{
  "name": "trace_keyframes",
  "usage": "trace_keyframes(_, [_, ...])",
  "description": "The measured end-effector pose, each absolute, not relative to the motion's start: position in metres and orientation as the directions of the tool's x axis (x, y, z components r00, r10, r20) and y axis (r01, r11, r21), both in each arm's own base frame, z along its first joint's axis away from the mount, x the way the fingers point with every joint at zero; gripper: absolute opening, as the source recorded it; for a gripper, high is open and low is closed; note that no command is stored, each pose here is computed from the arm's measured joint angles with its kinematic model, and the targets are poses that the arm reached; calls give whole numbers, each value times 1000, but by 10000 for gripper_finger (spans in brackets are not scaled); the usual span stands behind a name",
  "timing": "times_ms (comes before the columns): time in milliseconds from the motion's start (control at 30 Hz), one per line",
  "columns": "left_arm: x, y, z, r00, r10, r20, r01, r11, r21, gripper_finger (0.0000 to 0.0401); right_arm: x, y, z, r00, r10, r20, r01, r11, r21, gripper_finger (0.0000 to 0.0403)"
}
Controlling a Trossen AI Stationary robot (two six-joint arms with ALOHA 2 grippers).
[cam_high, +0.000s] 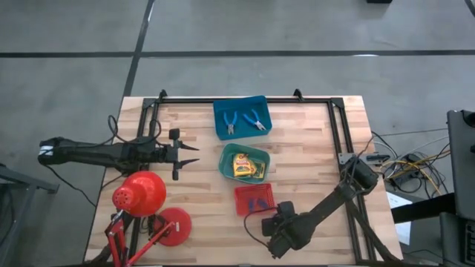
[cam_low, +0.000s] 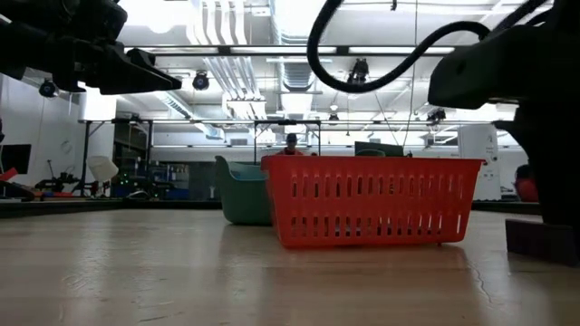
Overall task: Pick & Place School Supplies
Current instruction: Put the violet eraser in the red bin
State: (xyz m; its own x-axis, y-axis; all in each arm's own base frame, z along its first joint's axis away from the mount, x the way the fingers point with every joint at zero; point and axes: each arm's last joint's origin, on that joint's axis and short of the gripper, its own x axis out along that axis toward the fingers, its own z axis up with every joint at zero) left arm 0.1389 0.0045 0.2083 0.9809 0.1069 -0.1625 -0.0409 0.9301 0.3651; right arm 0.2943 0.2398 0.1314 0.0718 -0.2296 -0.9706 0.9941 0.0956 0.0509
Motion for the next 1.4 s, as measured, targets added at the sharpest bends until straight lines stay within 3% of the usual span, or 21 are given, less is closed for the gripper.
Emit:
trace_keyframes(500, [139,4,208,981,106,-165,-39,930,365,168,293,241,132,71,-231,-970,994,92,51,146])
trace_keyframes(1000, [139,4,208,980,107,-166,-40,930,366,168,293,241,132,71,-231,-970,992,122,44,72])
trace_keyframes(1400, [139,5,208,980,107,-166,-40,930,365,168,291,241,138,112,-253,-961,988,131,80,64])
